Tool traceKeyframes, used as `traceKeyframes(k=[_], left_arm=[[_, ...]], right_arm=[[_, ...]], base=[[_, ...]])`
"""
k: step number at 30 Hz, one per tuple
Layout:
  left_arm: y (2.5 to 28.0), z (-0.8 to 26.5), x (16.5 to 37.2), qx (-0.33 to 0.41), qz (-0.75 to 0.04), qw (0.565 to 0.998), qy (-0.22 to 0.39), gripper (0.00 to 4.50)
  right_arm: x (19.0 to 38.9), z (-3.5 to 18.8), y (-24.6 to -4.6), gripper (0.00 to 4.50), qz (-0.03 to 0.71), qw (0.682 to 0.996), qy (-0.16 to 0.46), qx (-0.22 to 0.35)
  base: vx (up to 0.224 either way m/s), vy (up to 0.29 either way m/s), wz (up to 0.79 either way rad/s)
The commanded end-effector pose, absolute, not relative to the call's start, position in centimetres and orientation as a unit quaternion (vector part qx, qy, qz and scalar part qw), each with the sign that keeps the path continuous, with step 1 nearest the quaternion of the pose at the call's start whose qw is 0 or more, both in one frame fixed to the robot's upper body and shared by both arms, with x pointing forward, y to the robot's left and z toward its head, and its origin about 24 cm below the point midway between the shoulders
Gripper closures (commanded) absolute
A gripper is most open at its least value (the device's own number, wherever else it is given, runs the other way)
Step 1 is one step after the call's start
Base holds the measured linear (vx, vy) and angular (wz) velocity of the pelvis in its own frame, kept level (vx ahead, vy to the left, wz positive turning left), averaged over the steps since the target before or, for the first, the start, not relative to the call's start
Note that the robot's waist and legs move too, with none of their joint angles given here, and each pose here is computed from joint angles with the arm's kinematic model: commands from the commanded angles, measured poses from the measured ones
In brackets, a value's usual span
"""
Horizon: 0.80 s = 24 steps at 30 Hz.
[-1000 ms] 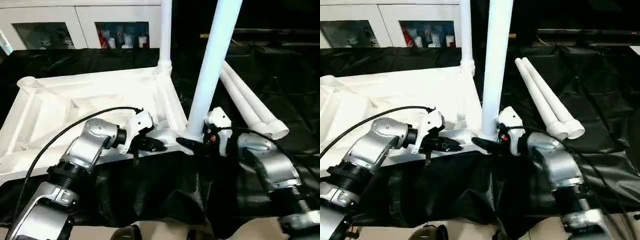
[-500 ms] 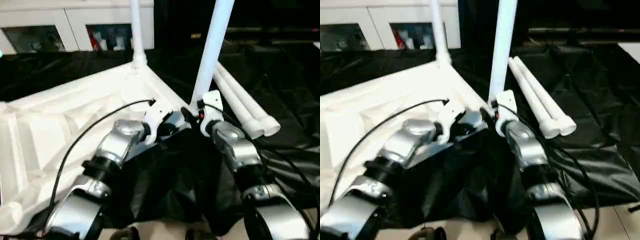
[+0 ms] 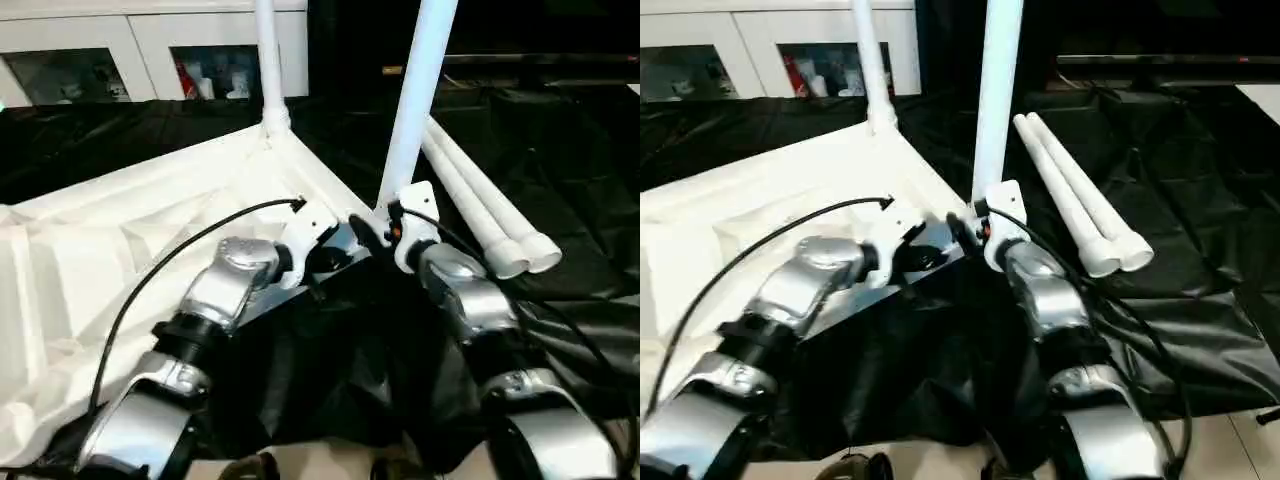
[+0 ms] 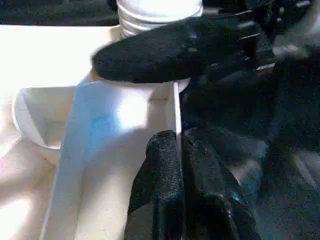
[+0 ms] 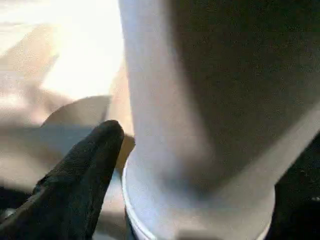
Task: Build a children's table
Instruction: Rotate leg to tighten
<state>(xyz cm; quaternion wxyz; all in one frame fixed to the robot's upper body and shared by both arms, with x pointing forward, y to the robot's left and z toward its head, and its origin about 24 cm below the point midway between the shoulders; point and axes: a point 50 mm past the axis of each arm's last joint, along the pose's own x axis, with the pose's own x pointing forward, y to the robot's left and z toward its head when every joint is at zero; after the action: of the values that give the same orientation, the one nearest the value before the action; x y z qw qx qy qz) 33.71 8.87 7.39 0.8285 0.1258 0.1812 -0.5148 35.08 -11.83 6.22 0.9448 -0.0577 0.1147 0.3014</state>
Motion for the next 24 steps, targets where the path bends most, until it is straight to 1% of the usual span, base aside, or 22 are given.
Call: traceKeyframes(k=[1, 6, 8, 10, 11, 12, 13, 15, 17, 19, 20, 21, 22, 24], left_arm=[[7.0, 9.6, 32.8, 0.119, -0.603, 0.781, 0.116, 4.50], [8.3, 9.6, 32.1, 0.126, -0.639, 0.748, 0.129, 4.50], [9.0, 9.6, 31.8, 0.131, -0.655, 0.732, 0.137, 4.50], [9.6, 9.6, 31.5, 0.132, -0.666, 0.719, 0.146, 4.50], [9.9, 9.6, 31.3, 0.132, -0.673, 0.711, 0.152, 4.50], [9.9, 9.6, 31.3, 0.132, -0.673, 0.711, 0.152, 4.50], [10.1, 9.6, 31.2, 0.132, -0.677, 0.707, 0.157, 4.50], [10.3, 9.5, 31.2, 0.134, -0.677, 0.706, 0.160, 4.50], [10.4, 9.5, 31.2, 0.135, -0.676, 0.705, 0.163, 4.50], [10.4, 9.5, 31.1, 0.134, -0.678, 0.704, 0.164, 4.50], [10.4, 9.5, 31.1, 0.134, -0.678, 0.704, 0.164, 4.50], [10.4, 9.5, 31.1, 0.134, -0.679, 0.703, 0.165, 4.50], [10.4, 9.4, 31.0, 0.133, -0.679, 0.703, 0.166, 4.50], [10.3, 9.4, 31.1, 0.133, -0.678, 0.703, 0.166, 4.50]], right_arm=[[34.1, 6.0, -12.0, 0.57, 0.363, 0.919, 0.136, -0.073], [32.3, 6.4, -13.6, 0.57, 0.446, 0.878, 0.149, -0.094], [31.5, 6.8, -14.3, 0.57, 0.480, 0.858, 0.156, -0.095], [31.1, 7.2, -14.8, 0.57, 0.498, 0.847, 0.159, -0.094], [31.0, 7.4, -14.9, 0.73, 0.502, 0.845, 0.157, -0.096], [31.0, 7.4, -14.9, 0.73, 0.502, 0.845, 0.157, -0.096], [31.0, 7.4, -15.0, 0.83, 0.503, 0.845, 0.155, -0.098], [30.9, 7.5, -15.0, 0.99, 0.504, 0.844, 0.156, -0.098], [30.8, 7.6, -15.0, 1.06, 0.510, 0.841, 0.157, -0.094], [30.6, 7.7, -14.9, 1.34, 0.518, 0.835, 0.160, -0.092], [30.6, 7.7, -14.9, 1.34, 0.518, 0.835, 0.160, -0.092], [30.5, 7.6, -14.8, 1.49, 0.521, 0.833, 0.162, -0.093], [30.3, 7.5, -14.6, 1.49, 0.525, 0.830, 0.165, -0.091], [30.2, 7.4, -14.5, 1.69, 0.526, 0.829, 0.166, -0.090]], base=[[0.000, 0.000, 0.00], [0.000, 0.000, 0.00], [0.000, 0.000, 0.00], [0.000, 0.000, 0.00], [0.000, 0.000, 0.00], [0.000, 0.000, 0.00], [0.000, 0.000, 0.00], [0.000, 0.000, 0.00], [0.000, 0.000, 0.00], [0.000, 0.000, 0.00], [0.000, 0.000, 0.00], [0.000, 0.000, 0.00], [0.000, 0.000, 0.00], [0.000, 0.000, 0.00]])
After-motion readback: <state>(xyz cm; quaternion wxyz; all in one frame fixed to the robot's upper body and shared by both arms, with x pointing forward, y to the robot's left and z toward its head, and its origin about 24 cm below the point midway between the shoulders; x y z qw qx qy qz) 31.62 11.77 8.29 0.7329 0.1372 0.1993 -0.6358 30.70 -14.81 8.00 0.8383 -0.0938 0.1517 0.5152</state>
